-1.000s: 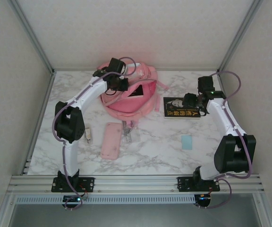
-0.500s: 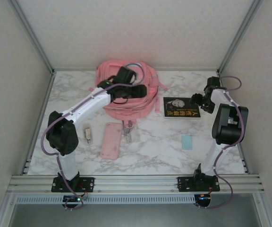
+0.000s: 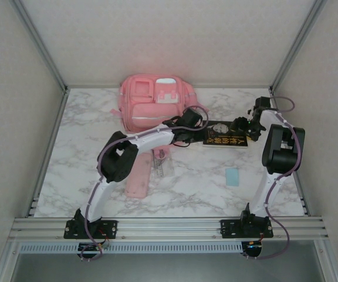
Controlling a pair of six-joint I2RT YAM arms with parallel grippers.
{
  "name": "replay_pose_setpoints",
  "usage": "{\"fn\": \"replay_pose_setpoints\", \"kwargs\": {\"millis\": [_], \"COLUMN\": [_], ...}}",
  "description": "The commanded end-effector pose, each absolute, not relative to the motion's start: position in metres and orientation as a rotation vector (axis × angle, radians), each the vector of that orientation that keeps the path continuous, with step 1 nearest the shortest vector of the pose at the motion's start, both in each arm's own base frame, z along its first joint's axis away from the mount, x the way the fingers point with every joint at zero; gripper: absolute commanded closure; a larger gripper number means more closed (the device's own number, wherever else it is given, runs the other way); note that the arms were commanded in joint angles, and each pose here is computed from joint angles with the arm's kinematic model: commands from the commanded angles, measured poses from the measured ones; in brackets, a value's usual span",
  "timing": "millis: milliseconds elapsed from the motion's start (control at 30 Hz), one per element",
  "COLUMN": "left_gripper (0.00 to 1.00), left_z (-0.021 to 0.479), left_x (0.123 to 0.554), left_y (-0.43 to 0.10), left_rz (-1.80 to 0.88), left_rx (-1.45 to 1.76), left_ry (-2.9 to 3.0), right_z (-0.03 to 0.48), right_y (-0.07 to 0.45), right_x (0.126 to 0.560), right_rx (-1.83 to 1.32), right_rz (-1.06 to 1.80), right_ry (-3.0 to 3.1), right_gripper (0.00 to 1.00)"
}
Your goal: Pack the student bag
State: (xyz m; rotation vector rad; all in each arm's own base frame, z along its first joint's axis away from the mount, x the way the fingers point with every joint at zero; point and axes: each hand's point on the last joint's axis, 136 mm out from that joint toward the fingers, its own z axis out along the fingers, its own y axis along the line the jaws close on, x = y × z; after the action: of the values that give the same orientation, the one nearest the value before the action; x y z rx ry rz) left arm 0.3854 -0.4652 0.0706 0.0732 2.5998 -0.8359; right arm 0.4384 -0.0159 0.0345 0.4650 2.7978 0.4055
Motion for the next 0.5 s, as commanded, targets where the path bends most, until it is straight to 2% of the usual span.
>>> {"fn": "replay_pose_setpoints", "kwargs": {"millis": [0, 200, 333, 467], "left_gripper": [0.48, 0.59, 0.61, 0.61], "left_z": [0.068, 0.036, 0.032, 0.030], "left_x": [0.387, 0.382, 0.382, 0.382], "left_y": [-0.478, -0.478, -0.475, -0.475], "left_rz": [-0.828, -0.772, -0.748, -0.742], "left_rx": [0.059, 0.053, 0.055, 0.055], "left_ry": [2.611, 2.685, 2.690, 2.692], "right_z": [0.045, 0.069, 0.088, 0.095], "right_y": [0.003, 0.017, 0.021, 0.028], "right_x": [0.426, 0.416, 0.413, 0.414], "right_rx": [0.467, 0.472, 0.463, 0.455], "right_rz": [0.547, 0.666, 0.692, 0.748], "right_ry": [2.790, 2.720, 2.677, 2.646], "right_gripper": [0.22, 0.30, 0.37, 0.50]}}
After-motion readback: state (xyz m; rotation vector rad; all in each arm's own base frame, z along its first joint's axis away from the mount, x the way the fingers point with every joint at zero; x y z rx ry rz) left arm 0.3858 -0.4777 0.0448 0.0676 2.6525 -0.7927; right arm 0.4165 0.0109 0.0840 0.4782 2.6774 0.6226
